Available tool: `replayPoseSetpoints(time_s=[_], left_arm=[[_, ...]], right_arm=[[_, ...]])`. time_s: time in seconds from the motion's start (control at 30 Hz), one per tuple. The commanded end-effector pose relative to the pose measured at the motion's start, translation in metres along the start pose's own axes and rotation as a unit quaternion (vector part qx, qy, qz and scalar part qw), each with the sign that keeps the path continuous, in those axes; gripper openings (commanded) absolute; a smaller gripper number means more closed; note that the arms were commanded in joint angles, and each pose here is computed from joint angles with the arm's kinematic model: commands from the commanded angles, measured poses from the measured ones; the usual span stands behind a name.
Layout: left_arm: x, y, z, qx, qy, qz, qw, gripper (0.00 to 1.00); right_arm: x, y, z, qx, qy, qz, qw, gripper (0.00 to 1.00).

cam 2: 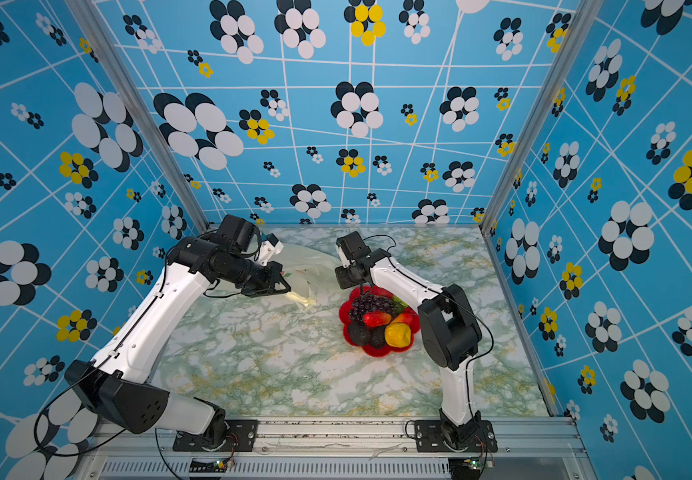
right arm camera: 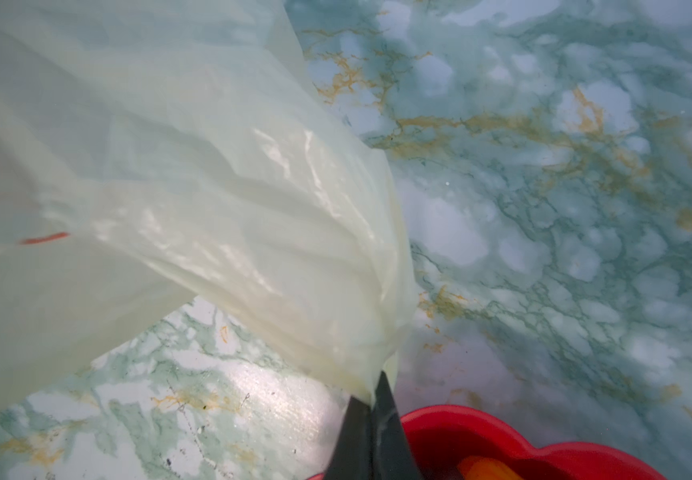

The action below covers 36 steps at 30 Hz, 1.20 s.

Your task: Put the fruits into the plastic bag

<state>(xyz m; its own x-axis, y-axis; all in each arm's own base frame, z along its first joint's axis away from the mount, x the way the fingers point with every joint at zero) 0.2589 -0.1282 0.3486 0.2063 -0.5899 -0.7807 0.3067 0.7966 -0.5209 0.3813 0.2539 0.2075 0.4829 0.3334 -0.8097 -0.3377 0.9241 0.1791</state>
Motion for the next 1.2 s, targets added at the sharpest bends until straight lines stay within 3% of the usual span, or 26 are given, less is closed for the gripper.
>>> replayPoseSetpoints(time_s=[0.0, 0.1, 0.13, 0.3, 0.5, 0.63, 0.77, 0.87, 1.03, 1.17], left_arm=[[-0.009, 0.005, -0.001, -0.001, -0.018, -0.005, 1.0, 0.36], [-0.016, 0.013, 0.004, -0.018, -0.042, -0.002, 0.999, 0.77], [-0.021, 0.015, 0.005, -0.02, -0.057, -0.002, 0.998, 0.99], [-0.047, 0.029, 0.002, -0.048, -0.142, 0.024, 0.988, 0.99], [-0.066, 0.062, -0.039, -0.138, -0.2, 0.046, 0.969, 0.99], [-0.036, 0.06, -0.075, -0.167, -0.193, -0.03, 0.966, 0.99], [0.004, 0.031, -0.111, -0.12, -0.178, 0.024, 0.976, 0.99], [0.031, 0.018, -0.123, -0.118, -0.183, 0.036, 0.975, 0.99], [0.065, 0.018, -0.118, -0.124, -0.17, 0.085, 0.974, 0.99], [0.079, 0.021, -0.11, -0.098, -0.16, 0.167, 0.968, 0.96]], right_arm=[[-0.054, -0.002, 0.03, 0.039, -0.085, 0.016, 0.996, 0.0], [-0.097, -0.006, 0.047, 0.07, -0.142, 0.03, 0.987, 0.0], [-0.111, -0.007, 0.052, 0.077, -0.155, 0.028, 0.985, 0.0], [-0.158, -0.009, 0.063, 0.108, -0.188, 0.02, 0.976, 0.0], [-0.171, -0.009, 0.051, 0.135, -0.185, 0.045, 0.972, 0.0], [-0.169, -0.008, 0.045, 0.154, -0.168, 0.061, 0.972, 0.0], [-0.174, -0.004, 0.044, 0.177, -0.165, 0.079, 0.967, 0.0], [-0.183, 0.001, 0.045, 0.183, -0.176, 0.094, 0.963, 0.0], [-0.196, 0.015, 0.045, 0.175, -0.189, 0.117, 0.959, 0.0], [-0.196, 0.022, 0.041, 0.172, -0.179, 0.133, 0.959, 0.0]])
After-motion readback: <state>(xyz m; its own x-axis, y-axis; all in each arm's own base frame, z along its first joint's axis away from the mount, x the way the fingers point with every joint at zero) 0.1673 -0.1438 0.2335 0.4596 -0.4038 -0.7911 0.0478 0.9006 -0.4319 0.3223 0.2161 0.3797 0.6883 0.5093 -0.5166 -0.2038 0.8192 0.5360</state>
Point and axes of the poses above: each gripper's point midway between its finger pads, its own x axis out along the fingers, its own y axis along the line the jaws close on, z = x × y, the point moved 10 cm from there along -x, back along the fingers, and after that the axes turned 7 degrees about x, right-handed, at the moved point
